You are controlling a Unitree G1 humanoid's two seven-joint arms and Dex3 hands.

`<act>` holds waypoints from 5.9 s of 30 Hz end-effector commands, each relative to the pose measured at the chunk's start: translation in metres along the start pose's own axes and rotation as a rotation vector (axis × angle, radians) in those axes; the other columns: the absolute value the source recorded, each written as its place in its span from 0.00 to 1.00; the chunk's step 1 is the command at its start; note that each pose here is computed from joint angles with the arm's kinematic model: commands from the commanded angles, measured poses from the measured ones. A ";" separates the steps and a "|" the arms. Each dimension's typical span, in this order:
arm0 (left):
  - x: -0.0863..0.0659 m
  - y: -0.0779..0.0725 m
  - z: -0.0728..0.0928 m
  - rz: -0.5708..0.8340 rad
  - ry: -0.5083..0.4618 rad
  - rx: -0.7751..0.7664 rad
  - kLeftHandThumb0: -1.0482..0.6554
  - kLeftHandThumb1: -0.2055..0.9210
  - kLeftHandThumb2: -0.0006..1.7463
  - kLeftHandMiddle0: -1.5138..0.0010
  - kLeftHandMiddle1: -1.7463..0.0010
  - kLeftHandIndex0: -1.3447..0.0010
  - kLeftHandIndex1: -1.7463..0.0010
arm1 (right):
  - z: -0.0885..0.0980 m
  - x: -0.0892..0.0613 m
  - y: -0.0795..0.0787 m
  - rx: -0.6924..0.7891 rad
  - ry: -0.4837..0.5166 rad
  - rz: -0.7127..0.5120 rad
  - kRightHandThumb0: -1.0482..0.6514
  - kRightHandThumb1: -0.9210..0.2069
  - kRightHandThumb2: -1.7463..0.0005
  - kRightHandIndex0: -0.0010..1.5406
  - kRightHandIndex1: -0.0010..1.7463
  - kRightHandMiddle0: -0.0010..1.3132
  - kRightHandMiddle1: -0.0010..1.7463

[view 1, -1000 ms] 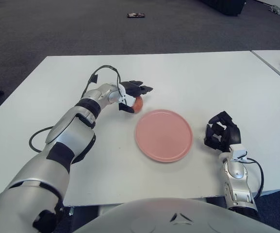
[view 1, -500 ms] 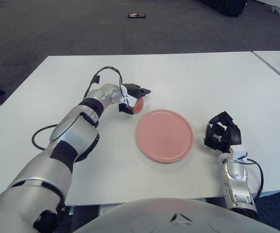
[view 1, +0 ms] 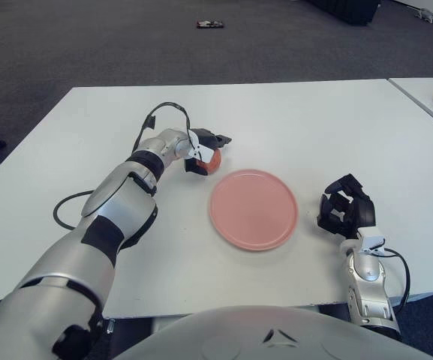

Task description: Put the apple into the plate.

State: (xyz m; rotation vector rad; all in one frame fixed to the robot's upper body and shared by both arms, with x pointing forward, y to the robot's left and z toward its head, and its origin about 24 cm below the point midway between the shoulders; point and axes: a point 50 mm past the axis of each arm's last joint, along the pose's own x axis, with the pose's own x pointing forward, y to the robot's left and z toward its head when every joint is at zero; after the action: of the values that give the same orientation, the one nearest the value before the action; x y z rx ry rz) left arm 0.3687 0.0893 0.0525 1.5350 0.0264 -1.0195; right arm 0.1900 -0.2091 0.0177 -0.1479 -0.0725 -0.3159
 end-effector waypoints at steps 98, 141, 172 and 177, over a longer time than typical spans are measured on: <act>0.000 -0.029 -0.015 0.071 0.052 -0.384 0.62 0.09 1.00 0.36 0.08 0.47 0.00 | 0.015 0.001 -0.010 0.008 -0.066 -0.026 0.35 0.45 0.31 0.60 1.00 0.41 1.00; -0.019 0.013 -0.030 0.283 0.006 -0.475 0.61 0.09 1.00 0.36 0.07 0.48 0.00 | 0.015 0.003 -0.007 0.010 -0.065 -0.028 0.35 0.45 0.31 0.60 1.00 0.41 1.00; -0.065 0.038 0.012 0.484 -0.416 -0.218 0.61 0.07 1.00 0.34 0.11 0.47 0.00 | 0.014 0.004 -0.004 0.012 -0.060 -0.020 0.35 0.46 0.30 0.61 1.00 0.41 1.00; -0.070 0.027 0.025 0.473 -0.483 -0.188 0.61 0.08 1.00 0.34 0.10 0.47 0.00 | 0.014 0.004 -0.004 0.009 -0.059 -0.020 0.35 0.47 0.30 0.62 1.00 0.42 1.00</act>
State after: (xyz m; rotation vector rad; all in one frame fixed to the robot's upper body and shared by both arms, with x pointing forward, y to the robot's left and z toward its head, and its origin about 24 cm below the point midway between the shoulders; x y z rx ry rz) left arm 0.3348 0.0972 0.1179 1.0194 -0.5080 -0.9154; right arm 0.1895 -0.2125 0.0311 -0.1506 -0.1293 -0.3272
